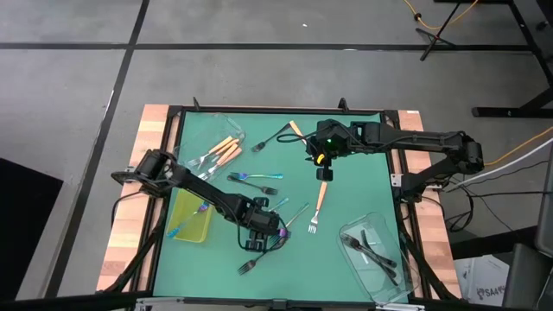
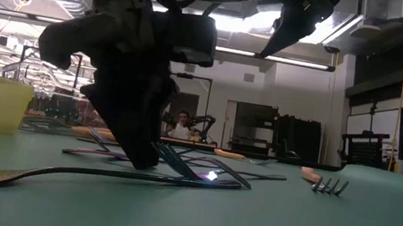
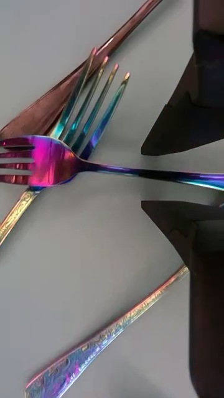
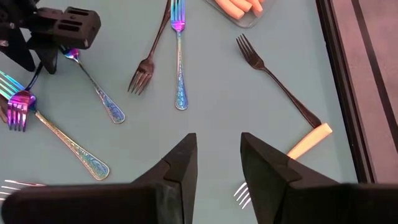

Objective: Sort silverware by color (type)
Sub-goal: Put the blue fork in the yellow bin

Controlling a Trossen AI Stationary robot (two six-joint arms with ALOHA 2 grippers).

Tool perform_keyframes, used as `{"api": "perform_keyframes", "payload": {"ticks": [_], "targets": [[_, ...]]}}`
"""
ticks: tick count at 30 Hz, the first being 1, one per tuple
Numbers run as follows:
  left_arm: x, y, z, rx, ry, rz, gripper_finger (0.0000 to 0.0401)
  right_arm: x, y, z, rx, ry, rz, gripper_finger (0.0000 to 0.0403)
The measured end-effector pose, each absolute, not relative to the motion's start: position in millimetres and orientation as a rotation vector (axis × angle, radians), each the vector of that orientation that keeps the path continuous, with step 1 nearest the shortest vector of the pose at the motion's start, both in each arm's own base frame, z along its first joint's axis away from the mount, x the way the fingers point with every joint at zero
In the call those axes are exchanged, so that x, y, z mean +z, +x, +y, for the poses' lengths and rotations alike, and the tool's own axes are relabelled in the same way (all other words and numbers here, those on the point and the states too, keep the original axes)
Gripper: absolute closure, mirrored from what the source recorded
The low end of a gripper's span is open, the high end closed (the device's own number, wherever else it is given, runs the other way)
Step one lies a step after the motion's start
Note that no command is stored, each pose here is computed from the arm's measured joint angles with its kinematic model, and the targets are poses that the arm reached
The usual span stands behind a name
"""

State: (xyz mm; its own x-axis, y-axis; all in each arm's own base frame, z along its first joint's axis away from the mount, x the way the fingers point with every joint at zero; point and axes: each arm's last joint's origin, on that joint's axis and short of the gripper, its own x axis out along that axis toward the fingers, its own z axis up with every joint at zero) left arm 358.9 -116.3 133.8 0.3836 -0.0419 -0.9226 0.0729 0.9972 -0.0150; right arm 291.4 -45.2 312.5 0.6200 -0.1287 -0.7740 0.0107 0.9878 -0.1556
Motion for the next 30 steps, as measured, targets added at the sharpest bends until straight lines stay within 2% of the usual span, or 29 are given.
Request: {"api": "perform_keyframes", "payload": {"ticks": [20,30], "targets": [[128.9,359.5,-116.5,-0.081,0.026,1.190,0.0281,312.4,291.4,-45.3,-0.080,-0.141,0.899,0.0290],[128.2,359.8,-116.4,-0.081,0.025,1.189,0.0343,312.4,291.5,-45.2,-0.080,-0.141,0.899,0.0290]]}}
